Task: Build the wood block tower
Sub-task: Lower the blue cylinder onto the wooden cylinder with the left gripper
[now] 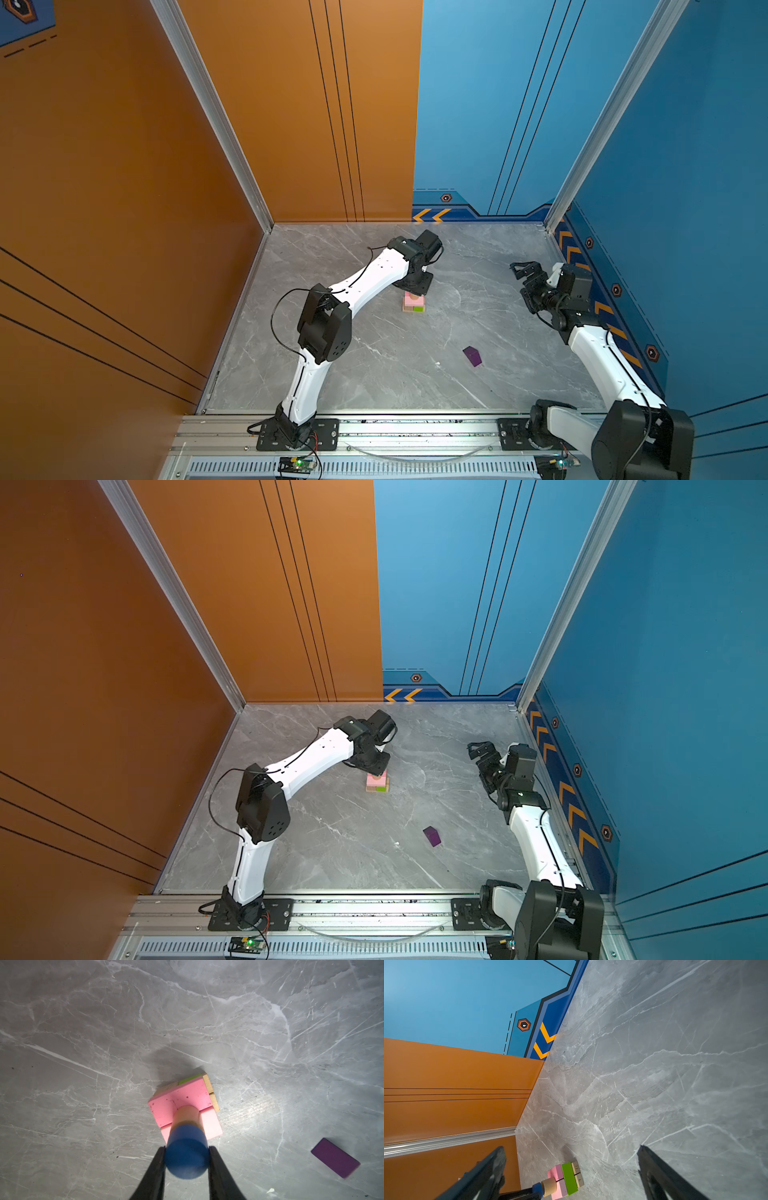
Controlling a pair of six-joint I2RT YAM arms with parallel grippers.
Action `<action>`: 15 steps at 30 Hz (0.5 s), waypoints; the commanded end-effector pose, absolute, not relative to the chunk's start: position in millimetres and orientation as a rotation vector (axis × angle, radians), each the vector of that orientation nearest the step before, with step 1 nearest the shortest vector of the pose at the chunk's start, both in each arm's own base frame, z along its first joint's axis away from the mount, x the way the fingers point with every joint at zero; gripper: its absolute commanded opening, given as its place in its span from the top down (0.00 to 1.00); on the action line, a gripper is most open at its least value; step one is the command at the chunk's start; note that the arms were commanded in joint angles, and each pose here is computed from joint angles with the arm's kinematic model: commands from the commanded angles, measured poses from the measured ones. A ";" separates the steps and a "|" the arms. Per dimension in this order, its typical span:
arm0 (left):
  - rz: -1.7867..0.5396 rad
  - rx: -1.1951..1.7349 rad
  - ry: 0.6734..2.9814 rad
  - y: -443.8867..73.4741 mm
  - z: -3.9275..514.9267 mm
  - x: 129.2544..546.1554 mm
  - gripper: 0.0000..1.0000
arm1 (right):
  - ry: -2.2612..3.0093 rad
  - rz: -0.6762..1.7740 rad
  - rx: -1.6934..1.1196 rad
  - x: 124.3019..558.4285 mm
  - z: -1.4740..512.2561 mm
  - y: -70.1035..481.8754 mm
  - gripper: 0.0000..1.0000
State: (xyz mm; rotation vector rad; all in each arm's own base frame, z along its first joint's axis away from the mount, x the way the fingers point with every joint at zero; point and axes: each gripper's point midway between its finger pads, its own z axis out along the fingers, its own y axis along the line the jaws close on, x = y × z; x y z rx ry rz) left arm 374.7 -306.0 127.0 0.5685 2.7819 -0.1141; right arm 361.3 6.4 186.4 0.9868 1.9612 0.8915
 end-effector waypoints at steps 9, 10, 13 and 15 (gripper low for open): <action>-0.150 0.546 2.782 -306.4 132.1 374.7 0.67 | 1.963 0.907 0.958 363.5 187.3 8.0 0.00; -0.151 0.546 2.781 -306.4 132.4 375.1 0.67 | 1.966 0.907 0.960 363.1 186.1 8.3 0.00; -0.146 0.547 2.785 -306.0 130.7 374.7 0.66 | 1.966 0.907 0.960 363.5 186.1 8.0 0.00; -0.143 0.543 2.785 -305.0 130.6 375.6 0.66 | 1.968 0.906 0.963 363.3 185.0 7.9 0.00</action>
